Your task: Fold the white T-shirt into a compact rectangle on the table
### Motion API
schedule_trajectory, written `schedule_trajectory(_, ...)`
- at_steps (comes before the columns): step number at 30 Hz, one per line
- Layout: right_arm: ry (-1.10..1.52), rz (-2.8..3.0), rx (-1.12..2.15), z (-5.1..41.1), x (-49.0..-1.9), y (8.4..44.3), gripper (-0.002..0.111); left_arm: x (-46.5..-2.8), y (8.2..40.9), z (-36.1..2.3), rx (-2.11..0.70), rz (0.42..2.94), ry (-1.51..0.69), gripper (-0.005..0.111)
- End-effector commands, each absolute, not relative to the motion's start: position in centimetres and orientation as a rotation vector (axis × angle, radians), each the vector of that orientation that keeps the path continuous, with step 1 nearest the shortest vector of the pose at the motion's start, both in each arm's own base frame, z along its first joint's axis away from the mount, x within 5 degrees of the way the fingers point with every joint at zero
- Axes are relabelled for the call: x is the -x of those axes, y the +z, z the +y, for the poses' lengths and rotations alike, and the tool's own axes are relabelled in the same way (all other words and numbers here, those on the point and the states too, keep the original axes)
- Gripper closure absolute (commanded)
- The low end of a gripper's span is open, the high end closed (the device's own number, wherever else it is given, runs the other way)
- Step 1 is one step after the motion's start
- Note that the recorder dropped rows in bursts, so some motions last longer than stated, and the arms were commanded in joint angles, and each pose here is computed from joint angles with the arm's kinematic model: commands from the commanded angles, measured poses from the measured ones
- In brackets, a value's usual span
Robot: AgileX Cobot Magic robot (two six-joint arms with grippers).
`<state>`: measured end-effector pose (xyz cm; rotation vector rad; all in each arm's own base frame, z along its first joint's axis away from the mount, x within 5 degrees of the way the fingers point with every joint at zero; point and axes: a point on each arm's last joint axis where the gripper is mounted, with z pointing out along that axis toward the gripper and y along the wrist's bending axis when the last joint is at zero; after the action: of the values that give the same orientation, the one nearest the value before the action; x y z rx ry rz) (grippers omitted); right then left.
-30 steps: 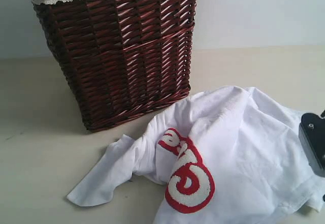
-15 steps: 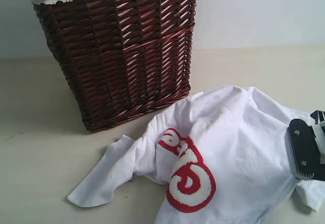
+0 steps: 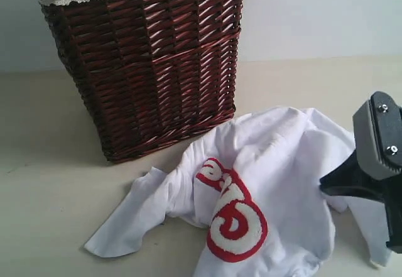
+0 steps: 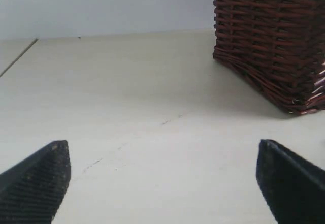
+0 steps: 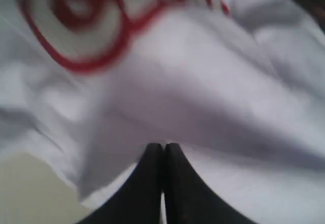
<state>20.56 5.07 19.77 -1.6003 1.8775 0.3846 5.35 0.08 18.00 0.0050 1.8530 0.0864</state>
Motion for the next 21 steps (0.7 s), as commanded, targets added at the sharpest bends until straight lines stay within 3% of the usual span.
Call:
schedule_trajectory(1,0.693,1.751,1.463,6.8,-19.9,21.6,0.108,-5.3,18.1,0.1,0.005,1.841,0.081,0.013)
schedule_trajectory(5,0.667,1.795,1.400,6.6,-20.6,21.1,0.107,-5.3,18.1,0.1,0.005,1.841,0.081,0.013)
schedule_trajectory(7,0.666,1.820,1.408,6.5,-20.8,20.5,0.099,-5.3,18.1,0.1,0.005,1.841,0.081,0.013)
schedule_trajectory(8,0.671,1.833,1.432,6.5,-20.9,20.1,0.093,-5.3,18.1,0.1,0.005,1.841,0.081,0.013)
schedule_trajectory(9,0.682,1.858,1.501,6.3,-20.8,19.1,0.076,-5.3,18.1,0.1,0.005,1.841,0.081,0.013)
schedule_trajectory(10,0.689,1.871,1.535,6.2,-20.8,18.6,0.067,-5.3,18.1,0.1,0.005,1.841,0.081,0.013)
schedule_trajectory(13,0.701,1.911,1.541,6.0,-20.9,17.9,0.054,-5.3,18.1,0.1,0.005,1.841,0.081,0.013)
schedule_trajectory(17,0.563,1.926,1.489,5.7,-21.1,18.9,0.052,-5.3,18.1,0.1,0.005,1.841,0.081,0.013)
schedule_trajectory(20,0.255,2.111,1.728,3.1,-20.3,18.0,0.052,-5.3,18.1,0.1,0.005,1.841,0.081,0.013)
schedule_trajectory(21,0.270,2.154,1.799,2.7,-19.9,17.4,0.052,-5.3,18.1,0.1,0.005,1.841,0.081,0.013)
